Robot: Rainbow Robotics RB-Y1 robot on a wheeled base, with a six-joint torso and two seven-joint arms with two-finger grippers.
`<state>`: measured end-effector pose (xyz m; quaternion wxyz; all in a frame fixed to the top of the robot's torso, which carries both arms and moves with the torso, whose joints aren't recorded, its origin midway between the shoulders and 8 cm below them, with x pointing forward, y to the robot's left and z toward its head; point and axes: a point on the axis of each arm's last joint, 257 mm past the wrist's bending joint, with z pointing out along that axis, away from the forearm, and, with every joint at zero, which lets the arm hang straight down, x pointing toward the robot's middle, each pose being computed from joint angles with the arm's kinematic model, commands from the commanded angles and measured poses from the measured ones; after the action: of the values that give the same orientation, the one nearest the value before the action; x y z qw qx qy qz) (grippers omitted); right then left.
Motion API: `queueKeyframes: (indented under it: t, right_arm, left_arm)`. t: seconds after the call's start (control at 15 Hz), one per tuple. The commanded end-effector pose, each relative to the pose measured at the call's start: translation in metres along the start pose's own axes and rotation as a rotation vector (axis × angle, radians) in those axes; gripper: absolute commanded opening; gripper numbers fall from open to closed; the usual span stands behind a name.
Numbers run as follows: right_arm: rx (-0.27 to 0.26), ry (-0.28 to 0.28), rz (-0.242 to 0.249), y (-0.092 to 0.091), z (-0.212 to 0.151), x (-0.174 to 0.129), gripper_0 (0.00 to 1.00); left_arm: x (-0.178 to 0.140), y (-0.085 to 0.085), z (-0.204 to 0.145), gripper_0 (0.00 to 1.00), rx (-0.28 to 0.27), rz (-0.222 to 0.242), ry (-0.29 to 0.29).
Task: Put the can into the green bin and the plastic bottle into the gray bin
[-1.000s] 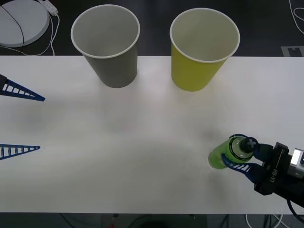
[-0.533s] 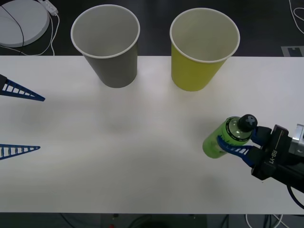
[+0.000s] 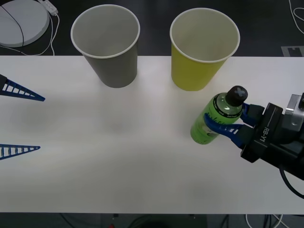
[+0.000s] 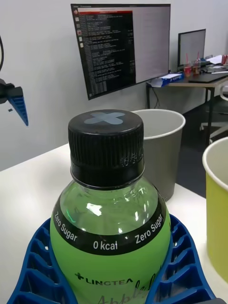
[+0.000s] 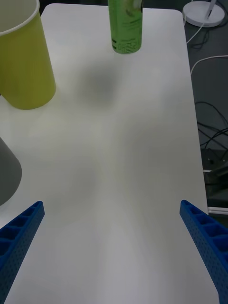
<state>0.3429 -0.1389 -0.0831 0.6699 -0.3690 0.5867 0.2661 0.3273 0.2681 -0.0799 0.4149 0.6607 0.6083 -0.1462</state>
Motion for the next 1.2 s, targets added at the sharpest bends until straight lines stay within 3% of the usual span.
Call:
queueKeyframes:
  t: [0.07,0.47,0.93,1.2]
  right_arm:
    - [0.013,-0.011,0.009,0.003,0.014,-0.023,0.00]
    - [0.020,-0.011,0.110,0.004,0.039,-0.051,0.00]
    - [0.078,0.013,0.147,-0.013,0.065,-0.067,0.00]
    - [0.106,0.034,0.208,-0.008,0.079,-0.085,0.00]
  left_arm:
    - [0.000,0.000,0.000,1.00,0.000,0.000,0.000]
    - [0.000,0.000,0.000,1.00,0.000,0.000,0.000]
    - [0.000,0.000,0.000,1.00,0.000,0.000,0.000]
    - [0.000,0.000,0.000,1.00,0.000,0.000,0.000]
